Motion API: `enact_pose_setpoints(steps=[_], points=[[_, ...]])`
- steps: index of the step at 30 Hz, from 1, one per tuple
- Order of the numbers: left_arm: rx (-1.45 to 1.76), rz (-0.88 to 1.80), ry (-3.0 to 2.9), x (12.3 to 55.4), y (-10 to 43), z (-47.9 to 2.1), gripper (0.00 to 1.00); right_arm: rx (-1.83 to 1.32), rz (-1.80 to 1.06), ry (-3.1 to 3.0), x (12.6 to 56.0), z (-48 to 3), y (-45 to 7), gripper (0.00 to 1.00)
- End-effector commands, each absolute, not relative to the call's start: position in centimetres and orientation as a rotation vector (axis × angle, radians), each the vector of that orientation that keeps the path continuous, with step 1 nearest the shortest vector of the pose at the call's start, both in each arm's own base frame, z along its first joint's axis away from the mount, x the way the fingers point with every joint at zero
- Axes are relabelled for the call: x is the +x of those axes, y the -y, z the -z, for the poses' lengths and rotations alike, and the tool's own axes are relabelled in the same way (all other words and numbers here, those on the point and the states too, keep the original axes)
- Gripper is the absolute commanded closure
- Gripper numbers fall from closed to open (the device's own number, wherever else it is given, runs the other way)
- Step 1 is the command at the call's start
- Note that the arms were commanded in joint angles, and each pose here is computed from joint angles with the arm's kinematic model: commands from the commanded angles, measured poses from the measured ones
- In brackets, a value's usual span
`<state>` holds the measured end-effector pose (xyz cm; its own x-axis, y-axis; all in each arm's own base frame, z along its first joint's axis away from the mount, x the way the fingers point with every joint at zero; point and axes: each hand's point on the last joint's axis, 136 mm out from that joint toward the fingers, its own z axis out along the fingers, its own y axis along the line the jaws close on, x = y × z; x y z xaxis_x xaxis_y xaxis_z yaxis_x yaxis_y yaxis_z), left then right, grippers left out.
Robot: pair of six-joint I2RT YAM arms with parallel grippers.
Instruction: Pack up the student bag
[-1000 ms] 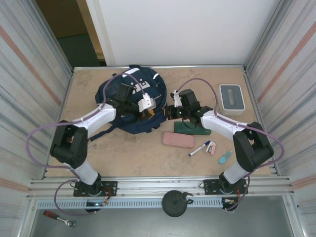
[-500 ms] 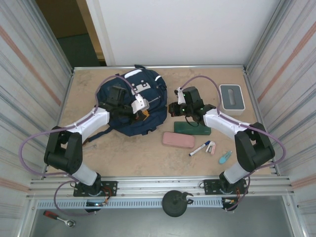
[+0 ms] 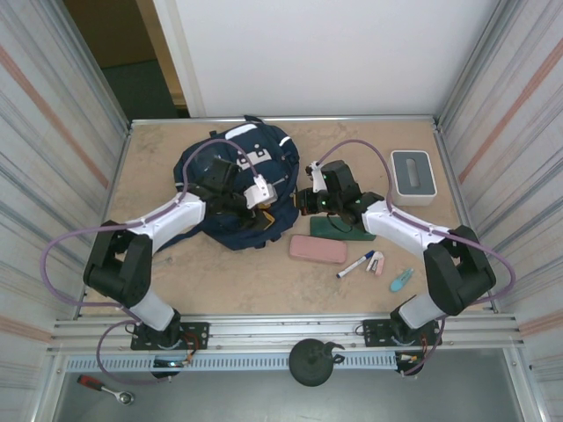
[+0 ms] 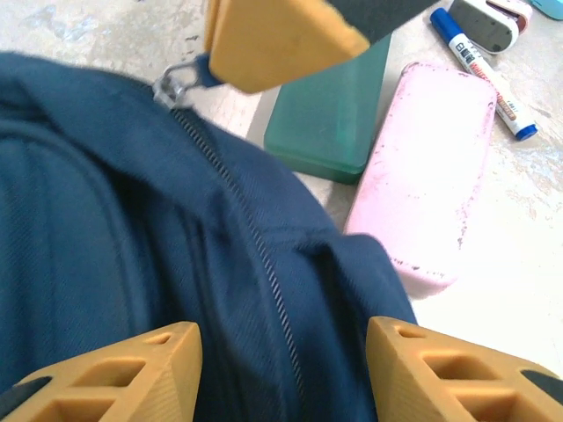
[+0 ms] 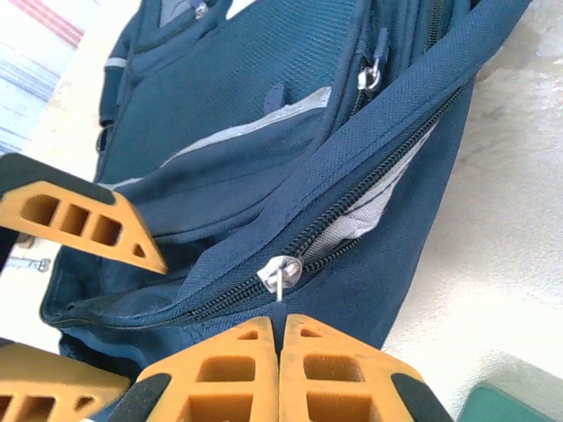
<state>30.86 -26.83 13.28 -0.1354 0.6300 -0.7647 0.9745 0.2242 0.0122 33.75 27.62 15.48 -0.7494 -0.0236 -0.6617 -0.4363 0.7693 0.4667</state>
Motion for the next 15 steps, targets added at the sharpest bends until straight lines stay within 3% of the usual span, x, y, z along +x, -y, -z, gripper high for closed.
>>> enact_pose_setpoints(steps=[1, 5, 8, 12, 15], points=[[1.477, 0.610, -1.844, 32.1, 27.8, -14.5, 0.48, -0.353, -0.913, -2.158, 33.4, -20.2, -29.0, 1.00], [1.502, 0.579, -1.857, 33.0, 28.8, -14.0, 0.48, -0.362, -0.917, -2.146, 32.9, -20.7, -29.2, 1.00], [1.514, 0.579, -1.848, 33.5, 29.5, -14.2, 0.54, -0.362, -0.914, -2.144, 32.6, -20.7, -29.2, 1.00], [1.529, 0.582, -1.825, 33.4, 29.5, -14.8, 0.80, -0.324, -0.825, -2.185, 33.1, -19.5, -28.0, 1.00], [1.519, 0.633, -1.770, 32.6, 28.9, -16.3, 0.91, -0.231, -0.699, -2.259, 34.3, -17.8, -25.5, 1.00]])
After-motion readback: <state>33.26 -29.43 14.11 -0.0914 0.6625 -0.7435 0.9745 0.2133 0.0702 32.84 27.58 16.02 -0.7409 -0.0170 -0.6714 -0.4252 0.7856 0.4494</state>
